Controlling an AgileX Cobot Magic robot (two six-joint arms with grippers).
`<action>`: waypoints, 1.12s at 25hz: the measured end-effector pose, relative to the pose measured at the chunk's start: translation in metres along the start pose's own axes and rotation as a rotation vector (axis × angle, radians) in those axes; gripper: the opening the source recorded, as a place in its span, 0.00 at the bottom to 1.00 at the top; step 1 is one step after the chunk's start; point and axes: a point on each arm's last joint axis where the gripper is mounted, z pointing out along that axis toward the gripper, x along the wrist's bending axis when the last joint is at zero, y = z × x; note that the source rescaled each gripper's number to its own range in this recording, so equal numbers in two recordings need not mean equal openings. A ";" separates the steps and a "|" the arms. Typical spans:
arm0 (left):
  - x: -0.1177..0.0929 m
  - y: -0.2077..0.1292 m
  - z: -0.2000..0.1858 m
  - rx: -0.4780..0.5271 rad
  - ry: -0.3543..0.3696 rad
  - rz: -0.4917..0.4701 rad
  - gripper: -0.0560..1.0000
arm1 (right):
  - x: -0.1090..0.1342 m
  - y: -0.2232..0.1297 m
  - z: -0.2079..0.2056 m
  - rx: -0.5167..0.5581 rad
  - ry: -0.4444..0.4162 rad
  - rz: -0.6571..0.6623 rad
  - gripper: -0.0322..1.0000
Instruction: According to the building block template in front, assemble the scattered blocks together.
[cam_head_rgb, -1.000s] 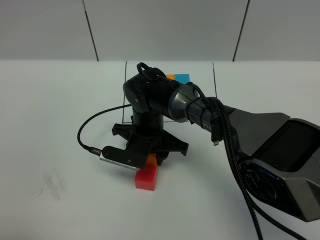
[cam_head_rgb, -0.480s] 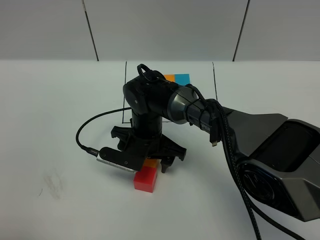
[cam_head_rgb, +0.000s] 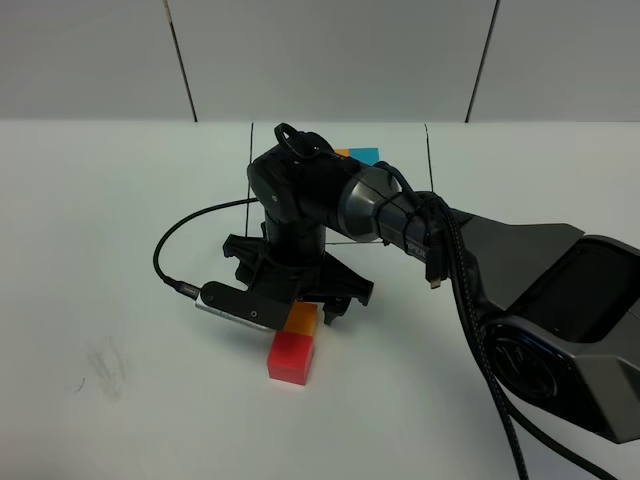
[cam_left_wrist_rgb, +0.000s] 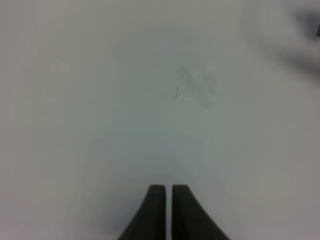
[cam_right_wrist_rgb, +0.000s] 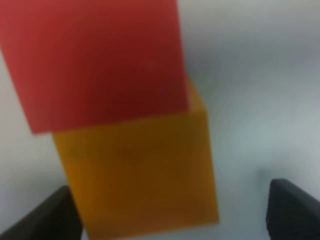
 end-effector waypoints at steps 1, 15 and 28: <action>0.000 0.000 0.000 0.000 0.000 0.000 0.06 | 0.000 -0.001 -0.004 0.006 -0.008 0.003 1.00; 0.000 0.000 0.000 0.000 0.000 0.001 0.06 | 0.011 -0.029 -0.087 0.203 -0.111 0.269 0.95; 0.000 0.000 0.000 0.000 0.000 0.001 0.06 | 0.029 -0.056 -0.108 0.422 -0.269 1.253 0.56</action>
